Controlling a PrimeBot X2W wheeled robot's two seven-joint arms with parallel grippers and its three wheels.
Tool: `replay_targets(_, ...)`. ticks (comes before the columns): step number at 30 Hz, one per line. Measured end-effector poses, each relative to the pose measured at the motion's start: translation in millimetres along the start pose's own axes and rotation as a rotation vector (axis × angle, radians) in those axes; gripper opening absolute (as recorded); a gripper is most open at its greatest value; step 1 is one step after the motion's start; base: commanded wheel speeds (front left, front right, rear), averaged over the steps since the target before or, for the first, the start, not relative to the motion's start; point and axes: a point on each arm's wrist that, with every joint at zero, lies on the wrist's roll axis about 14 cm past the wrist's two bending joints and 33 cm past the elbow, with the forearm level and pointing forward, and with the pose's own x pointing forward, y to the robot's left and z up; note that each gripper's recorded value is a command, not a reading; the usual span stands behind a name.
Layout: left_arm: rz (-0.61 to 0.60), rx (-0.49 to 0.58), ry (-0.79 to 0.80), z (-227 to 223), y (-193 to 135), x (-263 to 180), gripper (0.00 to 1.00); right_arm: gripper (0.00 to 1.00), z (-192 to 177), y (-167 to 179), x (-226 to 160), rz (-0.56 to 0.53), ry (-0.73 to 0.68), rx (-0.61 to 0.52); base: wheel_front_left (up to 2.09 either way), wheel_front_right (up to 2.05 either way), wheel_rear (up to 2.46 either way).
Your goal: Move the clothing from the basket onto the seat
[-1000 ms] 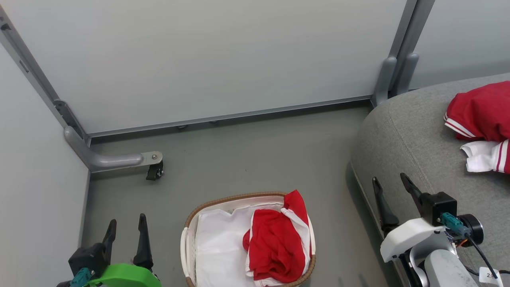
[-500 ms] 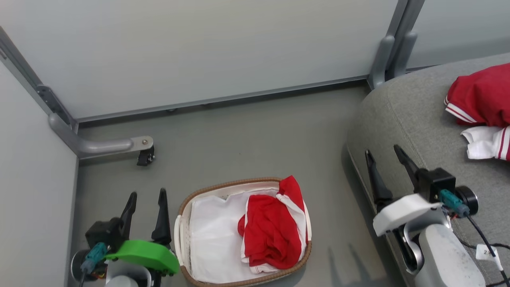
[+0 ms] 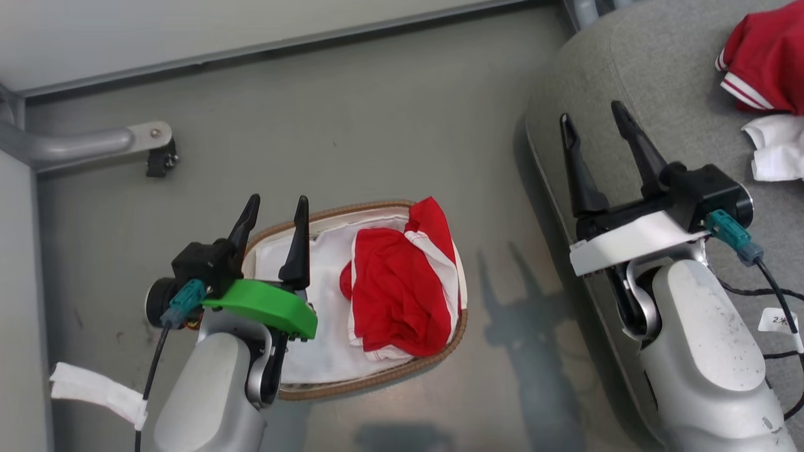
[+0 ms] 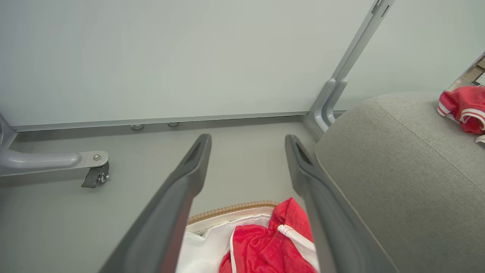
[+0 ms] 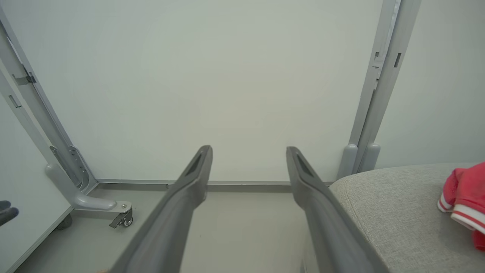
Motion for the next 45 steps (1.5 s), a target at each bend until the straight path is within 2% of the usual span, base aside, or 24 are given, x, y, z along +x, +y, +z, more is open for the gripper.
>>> replay_targets(6, -0.057, 0.013, 0.077, -31.5, 1.5, 40.4, 1.00, 1.00, -16.7, -6.8, 17.1, 0.004, 0.011, -0.002, 0.00, 0.00, 0.00)
replay_targets(11, -0.099, 0.002, 0.181, -76.3, 0.7, 63.6, 1.00, 1.00, -37.5, -19.0, 24.4, -0.013, 0.038, -0.006, 0.00, 0.00, 0.00)
replay_targets(21, -0.142, -0.057, 0.400, -169.7, 4.2, 84.7, 1.00, 1.00, -86.7, -38.6, 26.0, -0.044, 0.122, -0.008, 0.00, 0.00, 0.00)
replay_targets(33, -0.131, -0.120, 0.665, -270.1, 15.2, 66.7, 1.00, 1.00, -131.7, -51.6, 23.5, -0.061, 0.196, -0.007, 0.00, 0.00, 0.00)
replay_targets(37, -0.107, -0.171, 0.724, -288.6, 15.7, 61.0, 1.00, 1.00, -140.6, -54.1, 21.5, -0.065, 0.212, -0.011, 0.00, 0.00, 0.00)
replay_targets(45, -0.074, -0.169, 0.850, -310.1, 32.5, 41.2, 1.00, 1.00, -149.0, -51.3, 20.9, -0.060, 0.221, 0.000, 0.00, 0.00, 0.00)
